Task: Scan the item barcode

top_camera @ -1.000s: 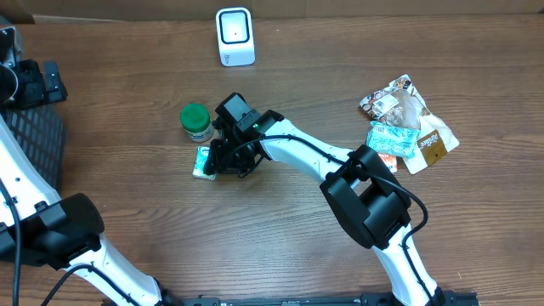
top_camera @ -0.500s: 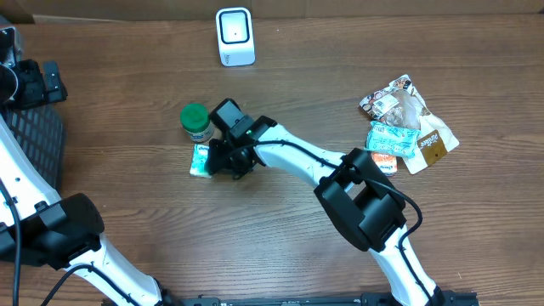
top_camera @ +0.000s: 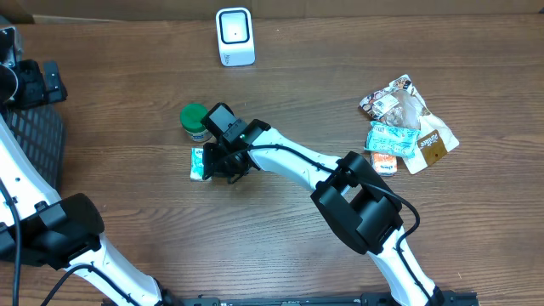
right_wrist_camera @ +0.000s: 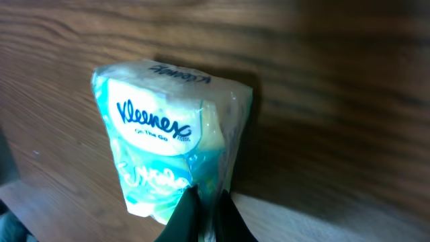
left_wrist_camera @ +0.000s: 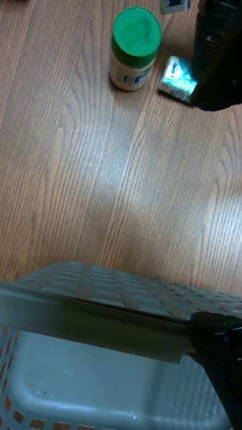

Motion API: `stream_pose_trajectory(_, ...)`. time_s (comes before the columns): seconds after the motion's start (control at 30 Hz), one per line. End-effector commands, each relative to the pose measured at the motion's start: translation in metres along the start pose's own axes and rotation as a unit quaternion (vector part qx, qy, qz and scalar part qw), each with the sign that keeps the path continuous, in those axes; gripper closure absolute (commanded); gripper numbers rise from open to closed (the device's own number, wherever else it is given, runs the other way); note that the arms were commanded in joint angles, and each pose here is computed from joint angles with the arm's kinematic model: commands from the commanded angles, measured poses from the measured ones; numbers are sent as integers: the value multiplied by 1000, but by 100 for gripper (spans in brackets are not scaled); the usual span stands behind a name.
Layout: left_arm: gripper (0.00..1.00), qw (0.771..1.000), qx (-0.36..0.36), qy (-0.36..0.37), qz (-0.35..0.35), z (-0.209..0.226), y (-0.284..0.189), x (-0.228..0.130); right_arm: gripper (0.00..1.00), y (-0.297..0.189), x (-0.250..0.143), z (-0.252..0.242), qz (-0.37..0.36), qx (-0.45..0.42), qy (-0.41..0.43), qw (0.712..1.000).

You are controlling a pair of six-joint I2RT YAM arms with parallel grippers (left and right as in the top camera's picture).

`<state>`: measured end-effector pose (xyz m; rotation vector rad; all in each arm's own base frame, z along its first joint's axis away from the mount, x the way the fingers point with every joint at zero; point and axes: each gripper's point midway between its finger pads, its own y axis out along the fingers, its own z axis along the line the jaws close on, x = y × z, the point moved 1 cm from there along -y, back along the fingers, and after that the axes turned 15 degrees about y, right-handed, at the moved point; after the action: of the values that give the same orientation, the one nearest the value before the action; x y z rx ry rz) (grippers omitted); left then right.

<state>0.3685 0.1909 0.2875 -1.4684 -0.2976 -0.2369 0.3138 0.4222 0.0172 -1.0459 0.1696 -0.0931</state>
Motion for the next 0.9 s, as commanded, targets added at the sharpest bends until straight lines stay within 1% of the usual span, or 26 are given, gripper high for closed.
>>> stream_pose_trajectory(0.0,1,1000,11,11,-20,2,-15,2,96,1,6,-30,4,-54,-12,998)
stream_pose_trajectory(0.07,0,1000,11,11,-20,2,-15,2,96,-19,10,-31,7,-59,-26,998)
stream_pose_trajectory(0.13,1,1000,11,10,-20,2,-15,2,96,-45,12,-27,15,-45,-55,997)
stream_pose_trajectory(0.2,0,1000,11,10,-20,2,-15,2,96,-73,11,-16,32,-8,-91,995)
stream_pose_trajectory(0.3,1,1000,11,11,-20,2,-15,2,96,-120,7,6,60,81,-144,984)
stream_pose_trajectory(0.43,1,1000,11,10,-20,2,-15,2,96,-187,3,28,84,208,-197,954)
stream_pose_trajectory(0.53,0,1000,11,10,-20,2,-15,2,96,-224,4,31,93,272,-206,935)
stream_pose_trajectory(0.6,0,1000,11,11,-20,2,-15,2,96,-246,4,33,108,322,-213,916)
stream_pose_trajectory(0.73,0,1000,11,10,-20,2,-15,2,96,-281,3,33,144,411,-210,875)
stream_pose_trajectory(0.83,1,1000,11,11,-20,2,-15,2,96,-301,7,30,156,451,-202,855)
stream_pose_trajectory(0.87,0,1000,11,10,-20,2,-15,2,96,-305,10,28,155,457,-198,853)
